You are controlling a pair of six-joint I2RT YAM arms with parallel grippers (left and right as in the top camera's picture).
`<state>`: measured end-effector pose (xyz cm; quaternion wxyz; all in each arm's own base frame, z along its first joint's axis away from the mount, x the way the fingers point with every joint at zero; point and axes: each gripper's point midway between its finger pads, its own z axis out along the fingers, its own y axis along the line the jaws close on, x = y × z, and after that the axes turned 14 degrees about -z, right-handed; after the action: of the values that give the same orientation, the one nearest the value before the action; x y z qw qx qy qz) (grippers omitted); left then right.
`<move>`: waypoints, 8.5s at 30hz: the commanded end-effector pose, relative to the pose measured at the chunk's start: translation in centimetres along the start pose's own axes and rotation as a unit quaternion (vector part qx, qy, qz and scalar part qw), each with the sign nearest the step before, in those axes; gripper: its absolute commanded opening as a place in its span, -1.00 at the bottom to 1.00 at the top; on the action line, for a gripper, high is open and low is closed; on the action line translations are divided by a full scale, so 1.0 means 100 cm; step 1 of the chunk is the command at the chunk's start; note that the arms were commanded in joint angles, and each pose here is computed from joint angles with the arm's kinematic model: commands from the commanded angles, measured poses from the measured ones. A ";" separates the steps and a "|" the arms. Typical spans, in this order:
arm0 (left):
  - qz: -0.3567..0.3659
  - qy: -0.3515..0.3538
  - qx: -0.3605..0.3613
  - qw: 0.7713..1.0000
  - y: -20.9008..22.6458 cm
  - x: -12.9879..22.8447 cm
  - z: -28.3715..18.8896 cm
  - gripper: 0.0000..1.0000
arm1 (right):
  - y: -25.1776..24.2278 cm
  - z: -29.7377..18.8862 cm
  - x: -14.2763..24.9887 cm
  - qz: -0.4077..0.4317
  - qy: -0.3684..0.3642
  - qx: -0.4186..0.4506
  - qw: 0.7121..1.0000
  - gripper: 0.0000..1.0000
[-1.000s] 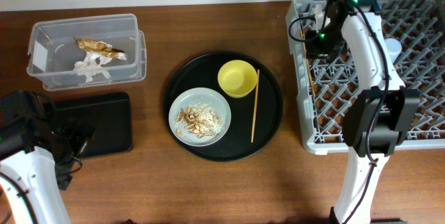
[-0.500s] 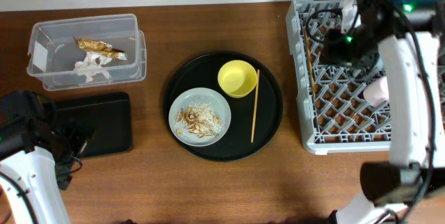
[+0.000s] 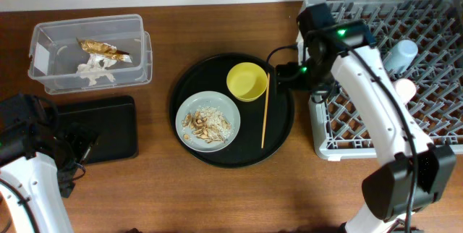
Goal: Sort waste into correct bins and load items into the dishwasher rack
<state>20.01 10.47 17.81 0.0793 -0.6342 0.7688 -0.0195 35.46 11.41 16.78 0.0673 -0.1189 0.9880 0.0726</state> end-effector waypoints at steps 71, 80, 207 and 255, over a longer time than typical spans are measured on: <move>-0.007 -0.004 -0.004 1.000 0.002 -0.002 0.001 0.98 | -0.093 -0.029 -0.074 -0.002 -0.079 0.177 0.981 -0.92; -0.007 -0.004 -0.004 1.000 0.002 -0.002 0.001 0.98 | -0.124 -0.011 -0.069 -0.075 -0.070 0.108 0.989 -0.92; -0.007 -0.004 -0.004 1.000 0.002 -0.002 0.001 0.98 | -0.182 -0.017 -0.108 0.086 -0.252 -0.390 0.882 -0.92; -0.007 -0.004 -0.004 1.000 0.002 -0.003 0.001 0.98 | -0.240 0.038 -0.099 0.125 -0.111 0.022 0.986 -0.92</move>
<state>20.03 10.48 17.82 0.0796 -0.6342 0.7688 -0.0196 51.74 -7.57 13.26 0.1909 0.0045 0.9749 0.1143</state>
